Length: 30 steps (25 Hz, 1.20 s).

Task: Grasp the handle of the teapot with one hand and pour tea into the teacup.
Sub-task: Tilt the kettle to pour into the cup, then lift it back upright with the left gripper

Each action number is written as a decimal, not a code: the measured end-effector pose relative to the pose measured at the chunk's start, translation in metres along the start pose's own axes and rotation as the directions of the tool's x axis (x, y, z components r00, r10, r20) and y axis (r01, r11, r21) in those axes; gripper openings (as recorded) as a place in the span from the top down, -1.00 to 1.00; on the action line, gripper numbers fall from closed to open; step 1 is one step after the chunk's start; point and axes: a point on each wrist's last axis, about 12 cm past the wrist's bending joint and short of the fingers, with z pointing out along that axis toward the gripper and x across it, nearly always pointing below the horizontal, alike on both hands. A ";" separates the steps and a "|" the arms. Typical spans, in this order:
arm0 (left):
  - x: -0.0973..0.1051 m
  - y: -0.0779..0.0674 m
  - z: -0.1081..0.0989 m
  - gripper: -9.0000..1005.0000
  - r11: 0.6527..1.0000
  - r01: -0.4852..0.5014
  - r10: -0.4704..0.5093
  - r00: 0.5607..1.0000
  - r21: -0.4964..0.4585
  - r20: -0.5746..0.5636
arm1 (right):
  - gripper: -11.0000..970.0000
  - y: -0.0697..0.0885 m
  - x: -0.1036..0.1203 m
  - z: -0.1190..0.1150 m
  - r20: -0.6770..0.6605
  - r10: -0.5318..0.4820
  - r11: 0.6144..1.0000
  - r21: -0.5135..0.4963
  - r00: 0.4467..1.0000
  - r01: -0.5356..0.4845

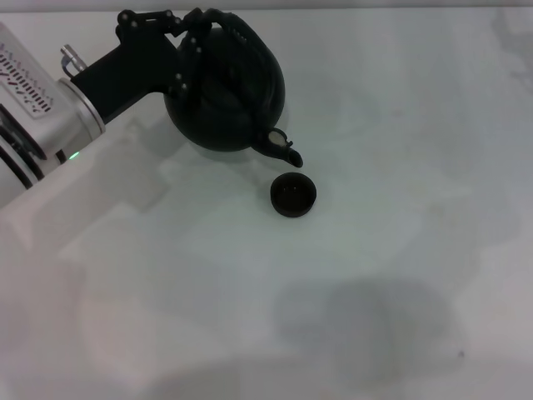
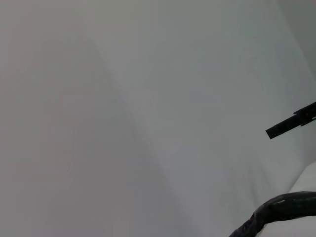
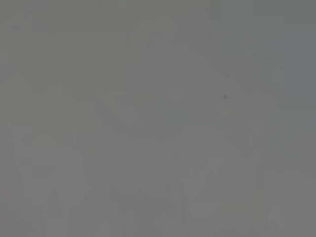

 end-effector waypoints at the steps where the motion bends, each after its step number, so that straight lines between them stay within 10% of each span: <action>1: 0.000 0.000 0.000 0.81 1.000 0.000 0.000 1.000 0.000 0.000 | -0.74 0.000 0.000 0.000 0.000 0.000 1.000 0.000 1.000 0.000; 30: -0.003 -0.006 0.008 0.81 0.984 -0.175 0.175 0.985 0.044 0.013 | -0.74 0.004 -0.002 0.003 0.003 -0.001 1.000 -0.008 1.000 0.001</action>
